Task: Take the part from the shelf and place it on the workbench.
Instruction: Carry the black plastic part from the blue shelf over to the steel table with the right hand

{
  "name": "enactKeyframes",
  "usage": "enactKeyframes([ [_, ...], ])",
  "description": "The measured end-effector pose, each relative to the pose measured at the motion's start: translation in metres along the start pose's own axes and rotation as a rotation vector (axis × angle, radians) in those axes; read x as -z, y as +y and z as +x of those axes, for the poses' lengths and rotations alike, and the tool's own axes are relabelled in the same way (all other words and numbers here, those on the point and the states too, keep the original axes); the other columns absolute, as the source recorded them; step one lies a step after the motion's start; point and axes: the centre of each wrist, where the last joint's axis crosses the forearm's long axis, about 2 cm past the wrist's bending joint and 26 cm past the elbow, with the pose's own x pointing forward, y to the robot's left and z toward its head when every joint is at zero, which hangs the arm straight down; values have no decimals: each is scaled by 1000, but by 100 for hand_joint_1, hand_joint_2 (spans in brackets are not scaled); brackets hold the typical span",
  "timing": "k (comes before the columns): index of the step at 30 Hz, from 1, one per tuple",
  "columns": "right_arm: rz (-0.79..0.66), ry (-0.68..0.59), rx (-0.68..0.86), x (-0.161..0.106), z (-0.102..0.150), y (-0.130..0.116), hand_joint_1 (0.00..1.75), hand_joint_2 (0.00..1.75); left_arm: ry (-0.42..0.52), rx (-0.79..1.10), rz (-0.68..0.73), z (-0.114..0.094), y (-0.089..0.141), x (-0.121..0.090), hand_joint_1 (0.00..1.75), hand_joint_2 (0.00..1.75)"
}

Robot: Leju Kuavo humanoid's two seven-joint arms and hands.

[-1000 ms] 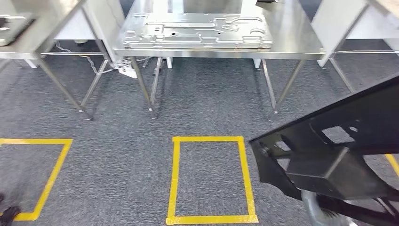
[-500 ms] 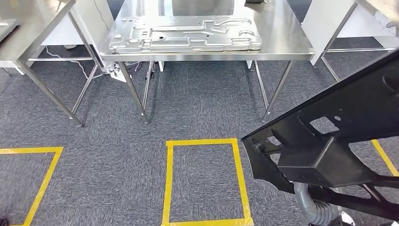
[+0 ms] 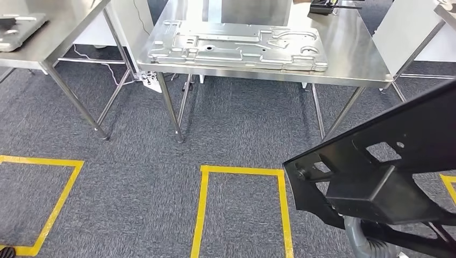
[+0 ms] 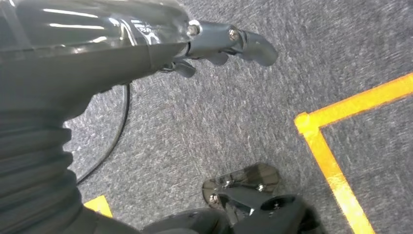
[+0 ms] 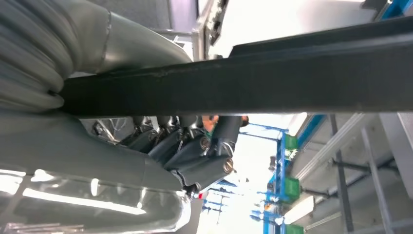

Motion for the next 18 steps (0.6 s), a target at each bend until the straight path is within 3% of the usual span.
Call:
enactKeyframes([
  [18, -8, 4, 3, -2, 0, 2, 175, 175, 5, -7, 3, 0, -1, 0, 0, 175],
])
